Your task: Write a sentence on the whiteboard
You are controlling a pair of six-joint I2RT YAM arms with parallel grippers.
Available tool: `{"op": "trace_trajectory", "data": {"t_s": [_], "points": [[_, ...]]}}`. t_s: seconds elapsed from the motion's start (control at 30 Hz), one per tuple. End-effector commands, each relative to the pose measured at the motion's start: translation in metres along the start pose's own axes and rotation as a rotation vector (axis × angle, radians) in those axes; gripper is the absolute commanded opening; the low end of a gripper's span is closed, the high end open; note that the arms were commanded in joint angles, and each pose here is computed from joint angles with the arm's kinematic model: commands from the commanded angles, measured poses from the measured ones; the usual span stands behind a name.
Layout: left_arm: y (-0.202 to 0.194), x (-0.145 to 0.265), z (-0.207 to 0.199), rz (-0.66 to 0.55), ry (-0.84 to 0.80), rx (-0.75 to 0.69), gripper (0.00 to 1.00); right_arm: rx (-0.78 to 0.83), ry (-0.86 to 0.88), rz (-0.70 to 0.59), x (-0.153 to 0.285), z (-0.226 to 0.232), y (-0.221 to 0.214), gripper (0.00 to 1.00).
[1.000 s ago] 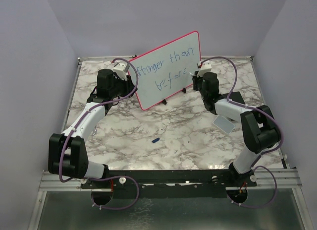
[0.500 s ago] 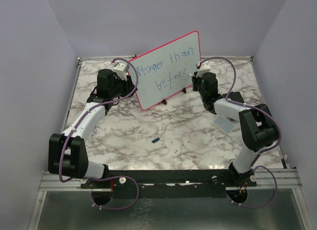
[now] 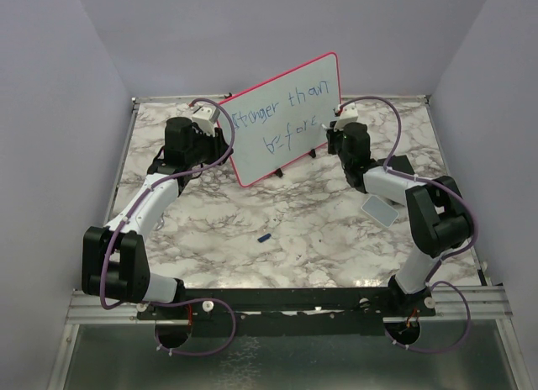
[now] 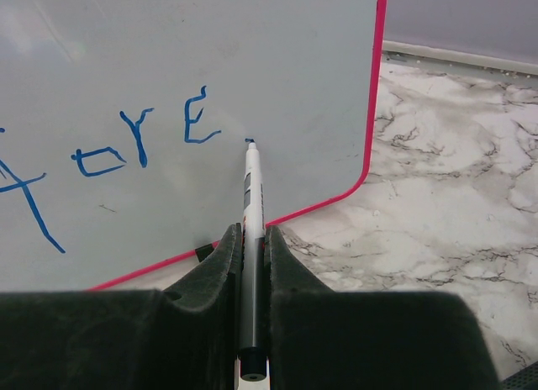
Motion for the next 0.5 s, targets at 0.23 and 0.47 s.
{"op": "trace_trajectory", "data": {"t_s": [0.23,0.47], "points": [[0.012,0.014,-0.003,-0.06,0.04,-0.048,0.72,-0.062,0.033,-0.013,0.045,-0.002,0.021,0.01],[0.0,0.042,-0.009,-0.025,0.107,-0.059,0.87,-0.089,0.002,0.005,0.084,-0.007,0.036,0.01]]}}
Point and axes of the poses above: each gripper's point midway between its finger pads, its own x axis back along the fingers, its own z axis along the line the jaws close on, y = z × x, the point moved 10 cm from there along x, back along the fingers, and after that the axes turned 11 degrees about -x, right-handed, at the moved point
